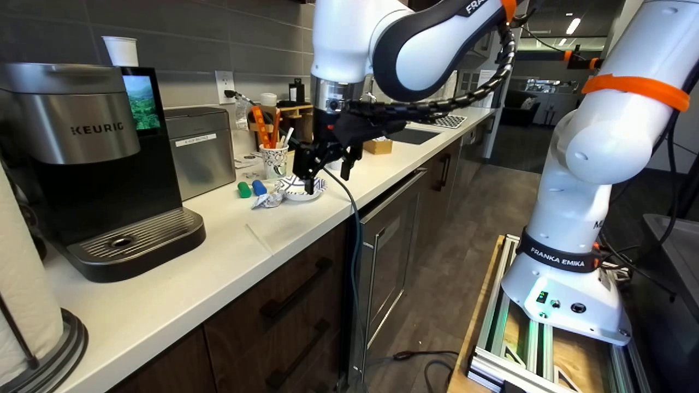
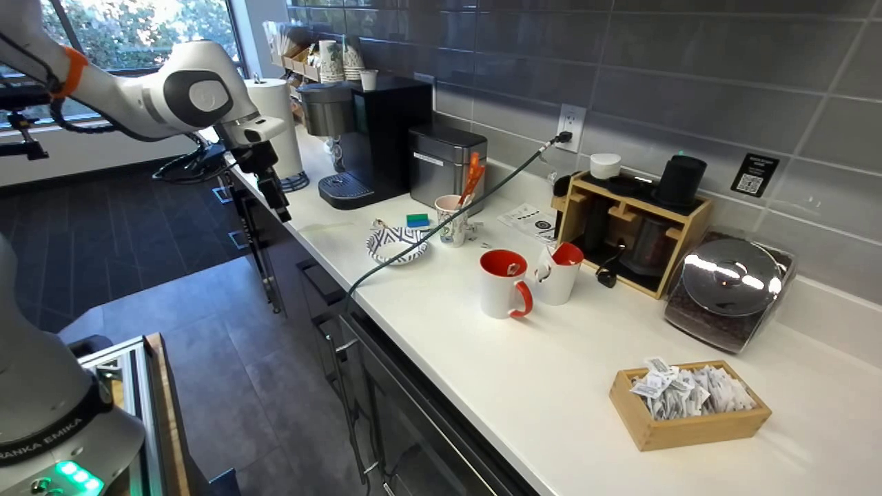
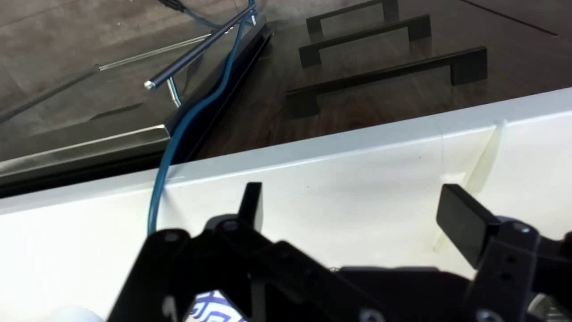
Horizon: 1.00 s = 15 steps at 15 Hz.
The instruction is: Pick up the plastic knife, and then place it in the cup
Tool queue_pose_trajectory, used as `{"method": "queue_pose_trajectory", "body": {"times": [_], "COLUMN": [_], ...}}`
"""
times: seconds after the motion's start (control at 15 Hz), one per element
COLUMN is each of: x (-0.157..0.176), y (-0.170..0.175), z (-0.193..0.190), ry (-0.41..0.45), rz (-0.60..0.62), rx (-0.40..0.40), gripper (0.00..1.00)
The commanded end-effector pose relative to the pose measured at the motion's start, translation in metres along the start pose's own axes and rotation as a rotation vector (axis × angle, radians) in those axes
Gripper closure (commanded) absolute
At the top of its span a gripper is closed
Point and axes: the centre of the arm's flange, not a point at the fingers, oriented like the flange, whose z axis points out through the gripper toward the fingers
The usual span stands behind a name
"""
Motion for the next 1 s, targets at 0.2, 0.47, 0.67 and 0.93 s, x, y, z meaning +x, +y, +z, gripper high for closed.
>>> {"method": "queue_pose_trajectory", "body": {"times": [0.2,0.47,0.67,0.93], "x": [0.055,0.078,0.091,0.088], "y": [-0.106,-0.131,-0.135,-0.124], "z": [0.049,0.07,0.082,0.083], "ry": [0.0,-0.008,-0.04,-0.016], "rz": [-0.054,0.009,0.038,0.028], "rx": [-0.124,-0.074,0.026,-0.001], "gripper": [0.0,0.0,0.0,0.0]}}
